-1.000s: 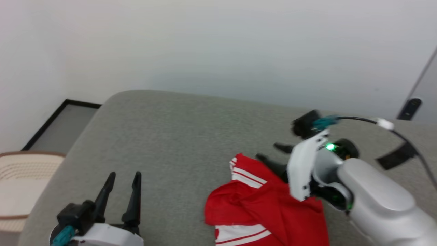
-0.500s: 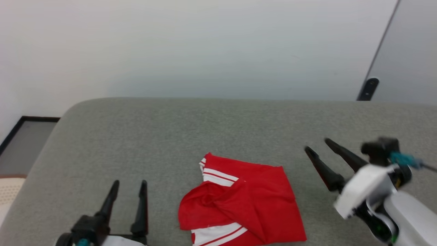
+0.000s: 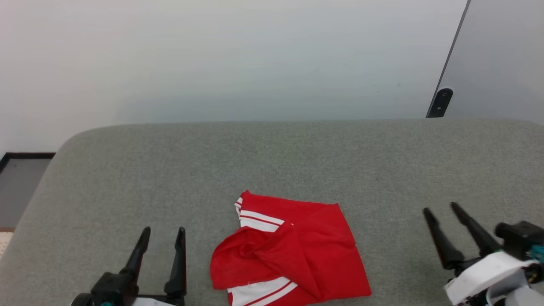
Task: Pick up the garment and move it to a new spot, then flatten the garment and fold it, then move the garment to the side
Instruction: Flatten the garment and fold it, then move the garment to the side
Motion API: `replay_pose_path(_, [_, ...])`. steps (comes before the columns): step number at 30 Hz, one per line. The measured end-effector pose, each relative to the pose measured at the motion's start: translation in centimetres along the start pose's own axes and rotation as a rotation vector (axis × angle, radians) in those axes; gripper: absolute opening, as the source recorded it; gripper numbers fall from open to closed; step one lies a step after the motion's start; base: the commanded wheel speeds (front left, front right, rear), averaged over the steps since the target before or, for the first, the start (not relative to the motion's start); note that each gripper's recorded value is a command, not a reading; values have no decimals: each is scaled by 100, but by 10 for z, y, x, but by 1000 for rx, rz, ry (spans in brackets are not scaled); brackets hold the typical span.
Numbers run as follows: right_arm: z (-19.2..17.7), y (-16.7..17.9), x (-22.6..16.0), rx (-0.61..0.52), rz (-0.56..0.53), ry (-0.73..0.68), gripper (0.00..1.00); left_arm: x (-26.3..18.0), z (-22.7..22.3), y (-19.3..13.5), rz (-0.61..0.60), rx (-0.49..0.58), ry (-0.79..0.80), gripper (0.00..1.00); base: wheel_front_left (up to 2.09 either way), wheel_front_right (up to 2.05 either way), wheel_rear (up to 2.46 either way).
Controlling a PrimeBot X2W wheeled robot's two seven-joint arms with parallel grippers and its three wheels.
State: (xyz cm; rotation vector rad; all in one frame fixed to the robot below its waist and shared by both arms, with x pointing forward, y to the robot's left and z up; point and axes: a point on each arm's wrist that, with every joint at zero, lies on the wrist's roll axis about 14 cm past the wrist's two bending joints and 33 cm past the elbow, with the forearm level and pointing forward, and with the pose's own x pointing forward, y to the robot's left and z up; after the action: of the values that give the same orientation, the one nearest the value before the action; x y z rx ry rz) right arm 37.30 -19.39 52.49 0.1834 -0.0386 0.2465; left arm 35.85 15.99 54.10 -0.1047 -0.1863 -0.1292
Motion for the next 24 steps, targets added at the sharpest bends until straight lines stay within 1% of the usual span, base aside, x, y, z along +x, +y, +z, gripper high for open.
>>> replay_pose_path(2, [6,-4,-4,26,-32,-35,100,0,2,1,4,-3,-7,100,0,0,0])
replay_pose_path(4, [2,-5,-10,9,-45,-36,100,1,4,0,-2,-2,-15,100,0,0,0])
replay_pose_path(7, [-1,-11,-20,38,-96,-51,100,1,6,-1,-3,-3,-22,100,0,0,0])
replay_pose_path(10, [0,-15,-26,-26,-113,-54,100,1,8,-2,-8,6,-26,100,0,0,0])
replay_pose_path(14, [6,-16,-32,-77,-137,-81,100,-2,8,-3,-10,6,-26,100,0,0,0])
replay_pose_path(19, [11,-16,-39,-93,-175,-111,100,-7,8,-6,-17,11,-27,100,0,0,0])
replay_pose_path(24, [2,-6,-44,-84,-175,-99,100,-13,7,-7,-17,18,-21,100,0,0,0])
